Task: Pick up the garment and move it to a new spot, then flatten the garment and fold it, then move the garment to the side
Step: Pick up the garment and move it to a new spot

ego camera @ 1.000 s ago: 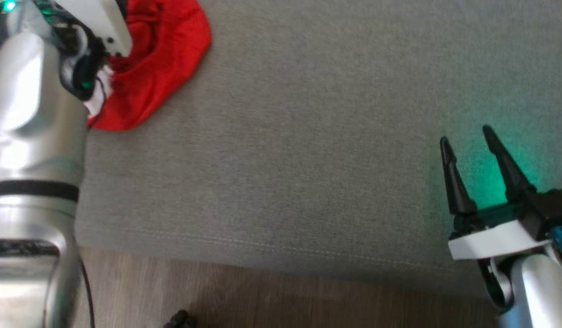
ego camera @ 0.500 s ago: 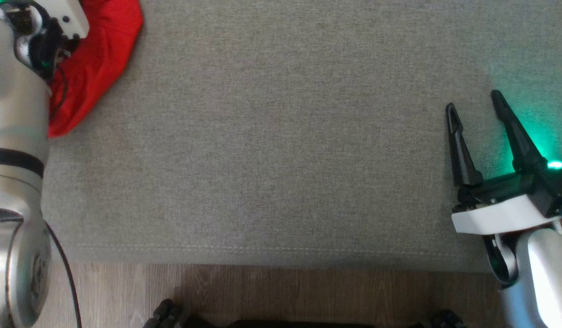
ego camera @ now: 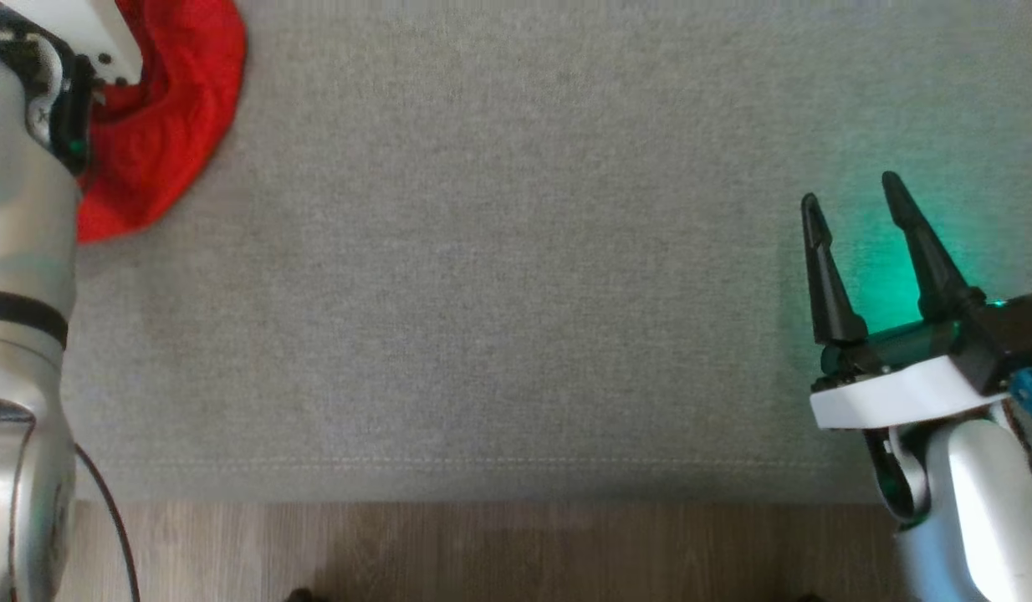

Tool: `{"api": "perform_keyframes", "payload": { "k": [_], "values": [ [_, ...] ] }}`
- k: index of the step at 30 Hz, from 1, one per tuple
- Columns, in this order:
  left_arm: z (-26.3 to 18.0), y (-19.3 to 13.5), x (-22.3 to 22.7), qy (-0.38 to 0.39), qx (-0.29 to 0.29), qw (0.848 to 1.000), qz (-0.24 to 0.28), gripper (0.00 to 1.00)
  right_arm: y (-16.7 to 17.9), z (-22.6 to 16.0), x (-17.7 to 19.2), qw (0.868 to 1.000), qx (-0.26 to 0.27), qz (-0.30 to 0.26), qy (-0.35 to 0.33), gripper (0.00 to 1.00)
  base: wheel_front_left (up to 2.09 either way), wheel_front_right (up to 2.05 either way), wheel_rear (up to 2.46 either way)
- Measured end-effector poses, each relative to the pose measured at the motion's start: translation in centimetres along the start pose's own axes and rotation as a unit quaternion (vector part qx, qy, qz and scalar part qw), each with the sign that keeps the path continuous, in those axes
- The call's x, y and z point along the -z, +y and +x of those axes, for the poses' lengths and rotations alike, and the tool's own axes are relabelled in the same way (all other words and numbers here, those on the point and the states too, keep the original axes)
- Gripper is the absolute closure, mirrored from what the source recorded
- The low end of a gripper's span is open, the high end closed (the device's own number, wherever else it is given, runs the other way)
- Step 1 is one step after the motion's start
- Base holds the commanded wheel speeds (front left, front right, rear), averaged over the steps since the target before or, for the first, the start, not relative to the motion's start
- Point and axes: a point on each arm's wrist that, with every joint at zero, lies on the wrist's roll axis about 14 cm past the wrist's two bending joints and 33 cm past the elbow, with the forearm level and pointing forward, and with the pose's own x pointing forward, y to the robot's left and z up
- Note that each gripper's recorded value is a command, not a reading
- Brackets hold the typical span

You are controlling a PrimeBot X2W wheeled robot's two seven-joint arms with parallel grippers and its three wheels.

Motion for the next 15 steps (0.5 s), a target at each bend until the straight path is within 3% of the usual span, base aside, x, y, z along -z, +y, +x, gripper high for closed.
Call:
{"api": "perform_keyframes", "payload": {
  "k": [7,12,13,15],
  "values": [
    [-2.6,-2.9,-10.3,-0.143,0.053,0.986,0.061,1.0,0.2,-1.7,-4.1,0.999,0.009,0.008,-0.041,0.0,0.0,0.0,0.0],
    [-5.9,-7.4,-17.9,-0.25,0.107,0.958,0.094,1.0,-0.8,-4.3,-6.5,0.997,0.031,0.007,-0.066,0.0,0.0,0.0,0.0],
    [-5.9,-7.4,-17.9,-0.25,0.107,0.958,0.094,1.0,-0.8,-4.3,-6.5,0.997,0.031,0.007,-0.066,0.0,0.0,0.0,0.0],
    [-7.2,-10.3,-19.7,-0.284,0.141,0.943,0.103,1.0,-1.7,-5.7,-7.1,0.996,0.048,0.015,-0.071,0.0,0.0,0.0,0.0]
  ]
}}
